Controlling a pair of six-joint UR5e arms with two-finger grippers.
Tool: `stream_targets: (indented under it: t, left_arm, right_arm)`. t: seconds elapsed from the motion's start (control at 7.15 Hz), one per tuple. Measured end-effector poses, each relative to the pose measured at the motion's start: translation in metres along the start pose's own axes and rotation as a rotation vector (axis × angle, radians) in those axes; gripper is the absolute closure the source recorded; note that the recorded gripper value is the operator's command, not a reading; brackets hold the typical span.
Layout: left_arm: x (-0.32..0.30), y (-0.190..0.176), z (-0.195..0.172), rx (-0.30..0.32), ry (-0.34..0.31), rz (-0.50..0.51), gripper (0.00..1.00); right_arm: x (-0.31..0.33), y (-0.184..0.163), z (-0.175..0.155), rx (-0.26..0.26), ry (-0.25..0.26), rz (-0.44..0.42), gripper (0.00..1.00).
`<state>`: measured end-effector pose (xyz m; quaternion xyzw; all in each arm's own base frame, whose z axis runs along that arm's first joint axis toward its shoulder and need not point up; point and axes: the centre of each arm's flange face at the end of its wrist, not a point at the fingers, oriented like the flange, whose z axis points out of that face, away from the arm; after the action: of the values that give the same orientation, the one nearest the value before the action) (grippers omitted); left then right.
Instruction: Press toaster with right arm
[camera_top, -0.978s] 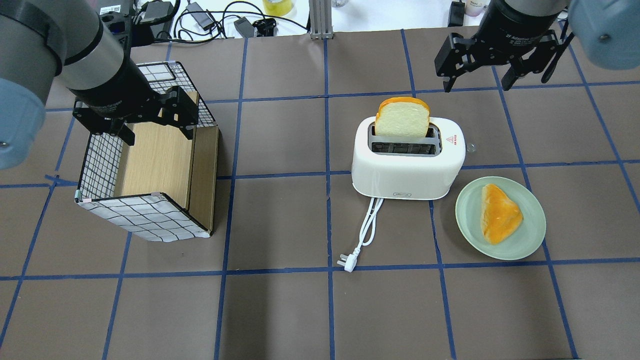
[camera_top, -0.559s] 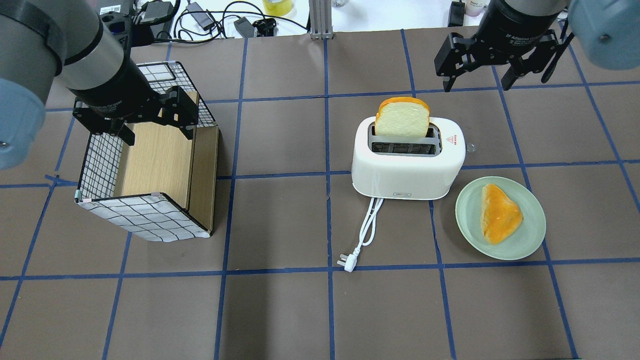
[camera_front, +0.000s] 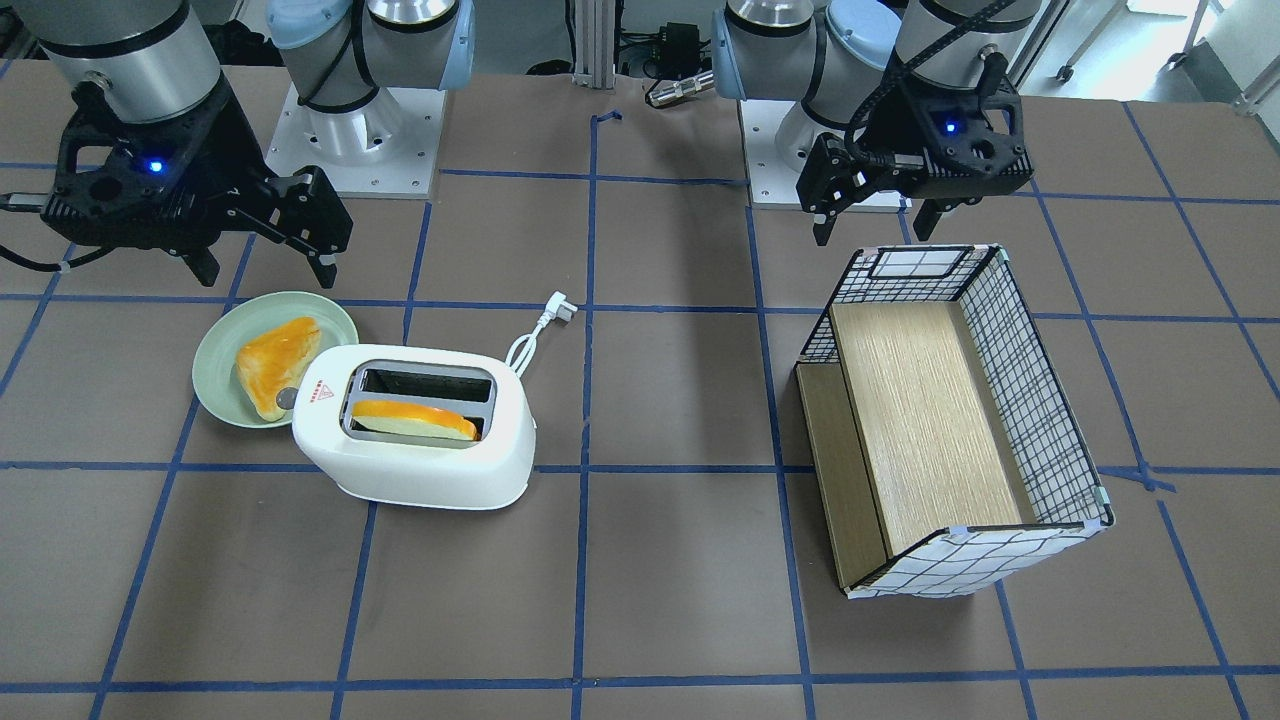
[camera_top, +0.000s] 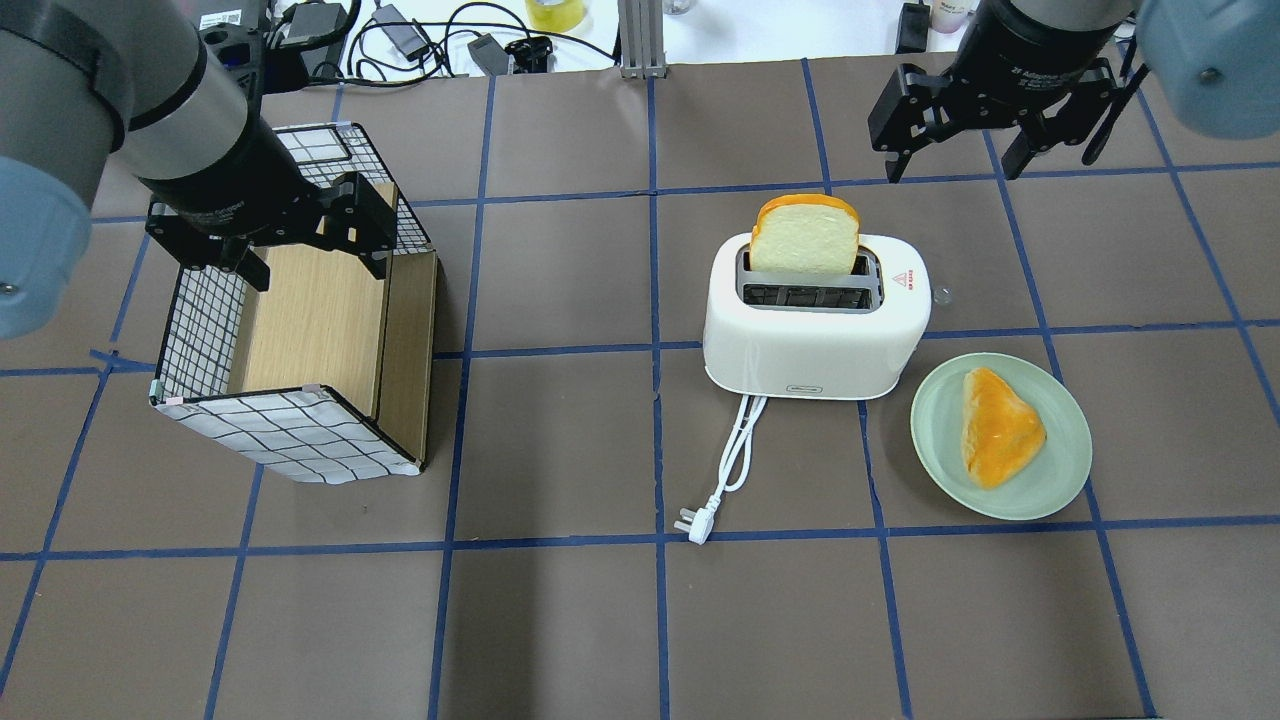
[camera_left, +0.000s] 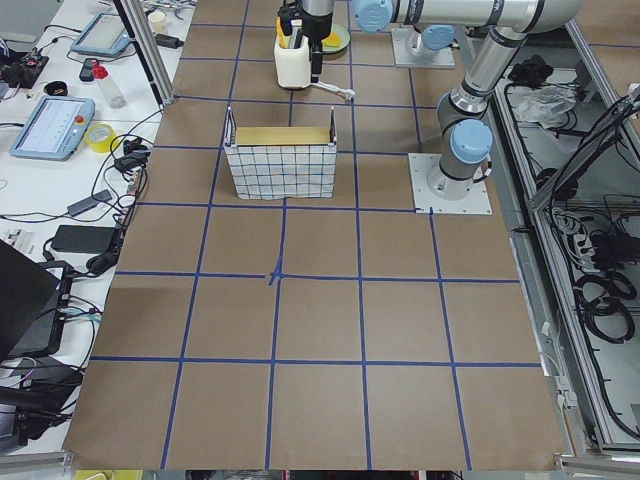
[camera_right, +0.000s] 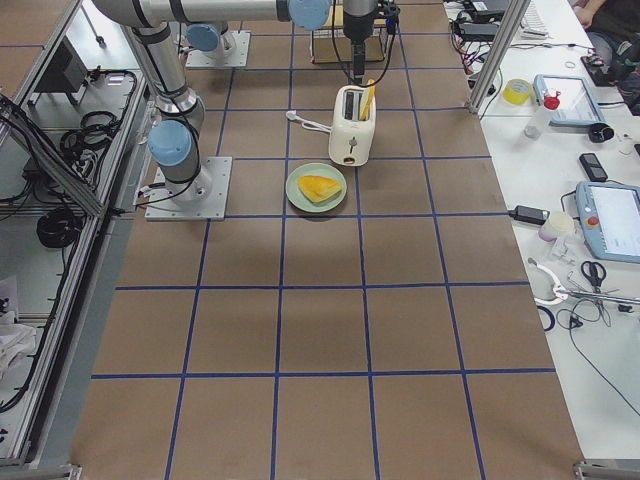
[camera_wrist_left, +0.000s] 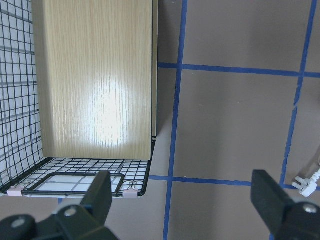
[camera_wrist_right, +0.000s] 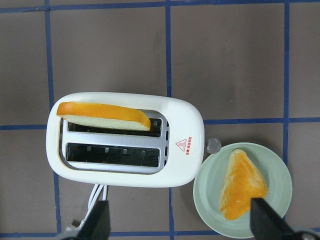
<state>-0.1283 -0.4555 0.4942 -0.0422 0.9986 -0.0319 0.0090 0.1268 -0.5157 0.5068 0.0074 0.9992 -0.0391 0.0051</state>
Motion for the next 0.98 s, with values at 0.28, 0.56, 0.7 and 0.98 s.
stream_targets:
  t: [0.28,0.56,0.7,0.98]
  left_arm:
    - [0.0,0.0001,-0.0001,0.0,0.0,0.0,0.0]
    - [0.0,0.0001,-0.0001,0.0,0.0,0.0,0.0]
    - [0.0,0.0001,-0.0001,0.0,0.0,0.0,0.0]
    - [0.0,0.0001,-0.0001,0.0,0.0,0.0,0.0]
  right_arm:
    - [0.0001,0.0002,0.0004,-0.001,0.0,0.001,0.0]
    - [0.0,-0.0004,-0.0001,0.004,0.0,0.002,0.0]
    - [0.0001,-0.0006,-0.0003,0.007,0.001,0.003,0.0]
    - [0.0028,-0.0029,-0.0008,0.017,0.002,-0.011,0.0]
